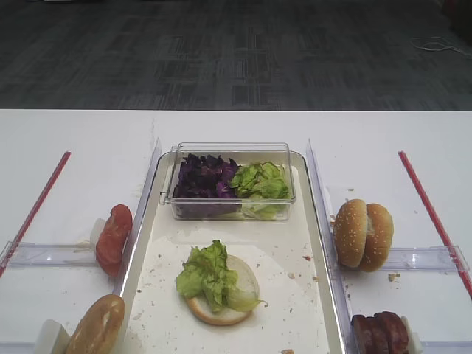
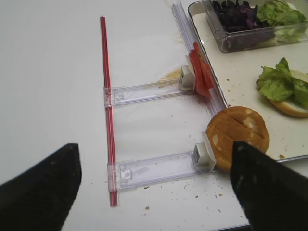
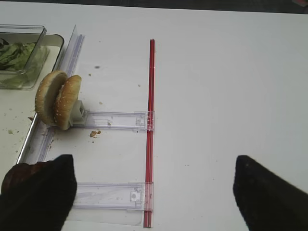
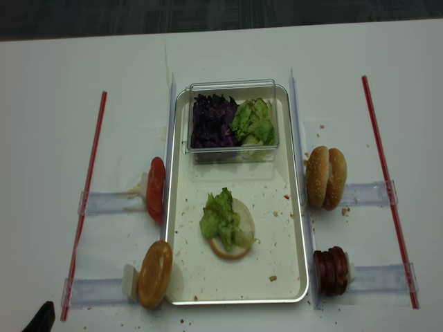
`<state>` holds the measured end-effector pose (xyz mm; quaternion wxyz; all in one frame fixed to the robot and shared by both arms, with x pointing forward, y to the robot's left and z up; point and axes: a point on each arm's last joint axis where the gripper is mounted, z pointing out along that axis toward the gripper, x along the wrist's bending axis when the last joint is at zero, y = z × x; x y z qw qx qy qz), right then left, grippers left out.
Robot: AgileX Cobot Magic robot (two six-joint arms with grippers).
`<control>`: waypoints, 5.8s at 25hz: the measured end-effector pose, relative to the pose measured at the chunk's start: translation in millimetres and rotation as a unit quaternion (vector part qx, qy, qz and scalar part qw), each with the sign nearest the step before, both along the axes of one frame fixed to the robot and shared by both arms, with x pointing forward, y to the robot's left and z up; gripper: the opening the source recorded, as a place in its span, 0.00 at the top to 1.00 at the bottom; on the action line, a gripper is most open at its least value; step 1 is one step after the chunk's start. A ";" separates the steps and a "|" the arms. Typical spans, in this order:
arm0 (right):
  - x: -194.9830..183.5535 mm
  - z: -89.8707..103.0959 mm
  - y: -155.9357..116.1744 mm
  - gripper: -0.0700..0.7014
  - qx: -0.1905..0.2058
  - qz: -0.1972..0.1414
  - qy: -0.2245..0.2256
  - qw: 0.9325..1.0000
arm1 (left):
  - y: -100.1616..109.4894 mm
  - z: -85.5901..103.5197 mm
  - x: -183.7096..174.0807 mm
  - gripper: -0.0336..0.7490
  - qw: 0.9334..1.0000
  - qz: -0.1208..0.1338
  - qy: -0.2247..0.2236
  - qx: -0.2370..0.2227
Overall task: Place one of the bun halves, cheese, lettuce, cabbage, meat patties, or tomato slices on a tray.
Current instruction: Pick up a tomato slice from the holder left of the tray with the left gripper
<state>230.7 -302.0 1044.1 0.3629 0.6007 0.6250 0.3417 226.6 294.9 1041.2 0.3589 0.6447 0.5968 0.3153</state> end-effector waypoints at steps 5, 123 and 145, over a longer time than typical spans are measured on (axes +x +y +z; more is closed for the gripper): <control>0.0 0.0 0.0 0.02 0.000 0.000 0.000 1.000 | 0.0 0.0 0.0 0.17 1.000 0.000 0.000 0.000; 0.0 0.0 -0.3 0.02 -0.002 -0.001 0.000 1.000 | -128.7 -62.3 326.6 0.31 0.860 -0.097 0.498 0.049; 0.0 0.0 -0.6 0.02 -0.003 -0.002 0.000 1.000 | -130.4 -62.4 329.7 0.34 0.869 -0.099 0.483 0.041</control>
